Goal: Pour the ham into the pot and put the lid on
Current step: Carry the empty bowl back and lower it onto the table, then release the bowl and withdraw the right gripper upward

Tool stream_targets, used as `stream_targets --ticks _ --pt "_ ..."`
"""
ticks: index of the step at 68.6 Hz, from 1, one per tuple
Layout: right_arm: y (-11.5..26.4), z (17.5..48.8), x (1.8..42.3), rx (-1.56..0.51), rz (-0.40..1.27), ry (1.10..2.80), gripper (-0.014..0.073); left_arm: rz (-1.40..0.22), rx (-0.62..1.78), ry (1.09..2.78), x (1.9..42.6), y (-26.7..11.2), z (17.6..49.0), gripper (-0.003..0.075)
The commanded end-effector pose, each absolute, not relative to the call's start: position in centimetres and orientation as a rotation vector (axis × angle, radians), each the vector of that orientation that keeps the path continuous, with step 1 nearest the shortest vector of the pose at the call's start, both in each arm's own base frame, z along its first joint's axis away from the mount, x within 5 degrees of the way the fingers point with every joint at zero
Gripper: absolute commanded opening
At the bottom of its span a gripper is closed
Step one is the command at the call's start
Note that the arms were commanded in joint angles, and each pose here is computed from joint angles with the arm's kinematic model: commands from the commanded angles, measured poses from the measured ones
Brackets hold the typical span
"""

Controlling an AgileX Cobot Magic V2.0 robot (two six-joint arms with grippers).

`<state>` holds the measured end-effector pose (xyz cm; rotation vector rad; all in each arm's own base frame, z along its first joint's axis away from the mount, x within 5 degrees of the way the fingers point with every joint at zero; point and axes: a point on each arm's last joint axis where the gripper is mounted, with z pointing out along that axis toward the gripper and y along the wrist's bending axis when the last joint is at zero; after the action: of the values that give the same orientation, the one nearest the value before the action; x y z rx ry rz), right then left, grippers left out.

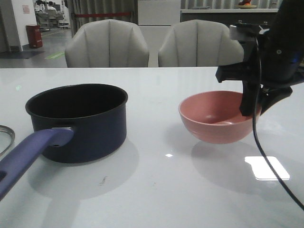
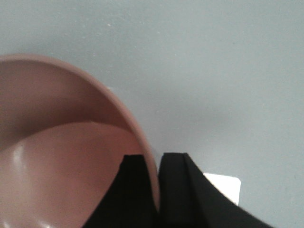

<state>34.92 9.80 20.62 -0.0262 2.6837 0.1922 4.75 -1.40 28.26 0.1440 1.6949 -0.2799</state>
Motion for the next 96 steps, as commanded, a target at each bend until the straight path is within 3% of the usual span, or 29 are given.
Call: stream_targets --ticks 1,8,16,21,27,43,62,80,96 --pt "9.6 21.9 35.5 -0.003 0.217 2.623 0.0136 -0.303 0.135 1.599 4.8 -1.4 29.8 0.0617" --pt "9.6 21.2 35.7 -0.009 0.209 2.645 0.0200 -0.303 0.135 1.599 4.8 -1.4 29.8 0.0617" --pt "9.6 20.9 35.9 -0.035 0.189 2.653 0.0365 -0.303 0.135 1.599 4.8 -1.4 29.8 0.0617" --pt "9.6 21.8 36.3 -0.057 0.169 2.644 0.0470 -0.303 0.135 1.599 4.8 -1.4 29.8 0.0617" --pt "9.5 23.3 36.3 -0.079 0.152 2.616 0.0518 -0.303 0.135 1.599 4.8 -1.4 29.8 0.0617" --pt "8.7 28.7 33.4 -0.163 0.154 2.425 0.0520 -0.303 0.135 1.599 4.8 -1.4 29.8 0.0617" --pt "7.7 33.4 26.2 -0.215 0.215 2.073 0.0519 -0.303 0.135 1.599 4.8 -1.4 29.8 0.0617" --pt "5.7 34.2 18.8 -0.199 0.262 1.816 0.0519 -0.303 0.136 1.602 4.8 -1.4 29.7 0.0617" --pt "3.8 33.2 12.1 -0.180 0.291 1.618 0.0498 -0.303 0.136 1.602 4.8 -1.4 29.7 0.0617"
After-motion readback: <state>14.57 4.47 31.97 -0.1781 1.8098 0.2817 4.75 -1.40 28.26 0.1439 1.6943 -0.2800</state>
